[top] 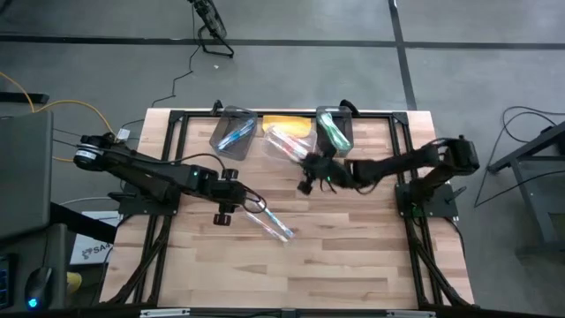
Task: Pick & Place Toothbrushes
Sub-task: Put the orange toothbrush into the transparent bin, then put the blue toothbrush into the left black bin
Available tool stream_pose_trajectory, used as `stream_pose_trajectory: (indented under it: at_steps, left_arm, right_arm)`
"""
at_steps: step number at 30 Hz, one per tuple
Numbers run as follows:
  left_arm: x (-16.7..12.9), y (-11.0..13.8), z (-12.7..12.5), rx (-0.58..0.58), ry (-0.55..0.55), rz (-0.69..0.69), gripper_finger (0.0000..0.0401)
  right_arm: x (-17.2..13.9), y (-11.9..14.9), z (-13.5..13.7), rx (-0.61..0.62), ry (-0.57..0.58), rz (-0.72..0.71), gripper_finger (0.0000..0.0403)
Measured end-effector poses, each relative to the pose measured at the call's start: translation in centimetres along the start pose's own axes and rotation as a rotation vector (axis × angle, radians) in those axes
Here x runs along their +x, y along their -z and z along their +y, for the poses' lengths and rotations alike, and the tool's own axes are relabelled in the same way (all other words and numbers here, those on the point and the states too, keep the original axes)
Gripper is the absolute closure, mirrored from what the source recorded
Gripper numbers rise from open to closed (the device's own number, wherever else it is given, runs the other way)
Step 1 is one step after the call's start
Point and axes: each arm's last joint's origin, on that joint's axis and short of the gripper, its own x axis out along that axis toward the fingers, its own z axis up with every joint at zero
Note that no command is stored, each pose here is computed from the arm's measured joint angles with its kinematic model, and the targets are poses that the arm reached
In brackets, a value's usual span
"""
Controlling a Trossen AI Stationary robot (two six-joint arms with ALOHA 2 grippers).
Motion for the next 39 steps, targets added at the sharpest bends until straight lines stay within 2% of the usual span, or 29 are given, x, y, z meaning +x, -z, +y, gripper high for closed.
stream_pose_trajectory:
  at_steps: [5, 9, 15, 22, 27, 36, 39]
  left_arm:
    - [0.5, 0.5, -0.1, -0.025, 0.019, 0.007, 0.0263]
    - [0.8, 0.7, -0.2, -0.034, 0.020, 0.000, 0.0263]
    - [0.8, 0.4, -0.2, -0.034, 0.021, -0.026, 0.0263]
    - [0.8, 0.4, -0.2, -0.038, 0.022, -0.033, 0.0263]
    - [0.8, 0.3, -0.2, -0.038, 0.022, -0.039, 0.0263]
    - [0.8, 0.3, -0.2, -0.039, 0.022, -0.039, 0.0263]
    - [0.8, 0.3, -0.2, -0.039, 0.022, -0.038, 0.0263]
  right_arm:
    - [2.2, 0.2, -3.2, 0.084, 0.036, 0.046, 0.0380]
    - [3.0, 0.2, -4.7, 0.164, 0.014, 0.060, 0.0381]
    - [4.3, 0.7, -5.4, 0.236, -0.018, 0.069, 0.0381]
    - [5.0, 1.4, -5.1, 0.243, -0.026, 0.080, 0.0372]
    - [5.3, 1.8, -5.2, 0.292, -0.003, 0.108, 0.0330]
    - [4.6, 1.4, -5.5, 0.314, -0.027, 0.123, 0.0206]
    - [4.1, 1.3, -5.6, 0.309, -0.023, 0.140, 0.0176]
